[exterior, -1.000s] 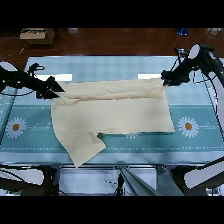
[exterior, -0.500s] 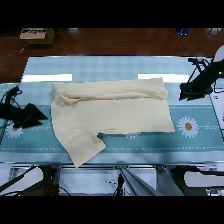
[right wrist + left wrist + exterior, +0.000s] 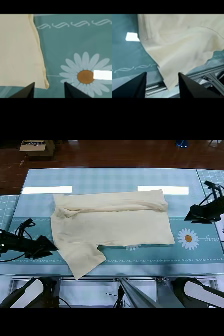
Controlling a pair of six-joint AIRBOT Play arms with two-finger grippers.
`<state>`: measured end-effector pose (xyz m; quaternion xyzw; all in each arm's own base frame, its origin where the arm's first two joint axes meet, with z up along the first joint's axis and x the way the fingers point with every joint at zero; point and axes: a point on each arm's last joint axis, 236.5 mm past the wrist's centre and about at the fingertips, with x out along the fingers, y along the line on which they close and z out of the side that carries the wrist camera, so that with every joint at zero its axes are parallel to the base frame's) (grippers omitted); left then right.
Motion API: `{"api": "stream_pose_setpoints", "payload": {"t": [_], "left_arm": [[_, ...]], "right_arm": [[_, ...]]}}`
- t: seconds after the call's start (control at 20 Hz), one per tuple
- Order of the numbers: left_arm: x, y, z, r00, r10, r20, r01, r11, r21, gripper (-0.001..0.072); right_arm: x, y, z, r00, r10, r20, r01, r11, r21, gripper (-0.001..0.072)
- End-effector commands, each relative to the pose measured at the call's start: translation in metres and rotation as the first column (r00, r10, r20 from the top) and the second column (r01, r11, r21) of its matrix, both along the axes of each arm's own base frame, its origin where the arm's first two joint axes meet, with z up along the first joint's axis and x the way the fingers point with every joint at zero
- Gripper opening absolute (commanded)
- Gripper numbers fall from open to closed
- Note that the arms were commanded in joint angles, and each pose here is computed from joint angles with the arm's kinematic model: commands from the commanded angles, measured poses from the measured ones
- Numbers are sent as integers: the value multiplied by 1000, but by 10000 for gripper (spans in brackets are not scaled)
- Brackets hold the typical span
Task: Fold the shirts.
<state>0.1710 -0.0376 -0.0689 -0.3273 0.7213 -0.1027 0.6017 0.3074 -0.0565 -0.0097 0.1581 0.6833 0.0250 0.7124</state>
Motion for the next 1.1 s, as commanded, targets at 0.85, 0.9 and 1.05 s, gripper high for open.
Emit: {"api": "stream_pose_setpoints", "payload": {"t": [0.85,0.9,1.05], "left_arm": [[19,-56,-44,997,-72,3,72,997,-39,17],[19,-57,-44,997,-82,7,82,996,-41,17],[19,-57,-44,997,-81,9,81,996,-41,17]], "right_arm": [[-55,-40,-3,974,-224,-28,226,969,102,489],[-59,-23,-11,963,-266,-41,269,940,209,489],[-81,12,-38,955,-284,-84,295,890,348,489]]}}
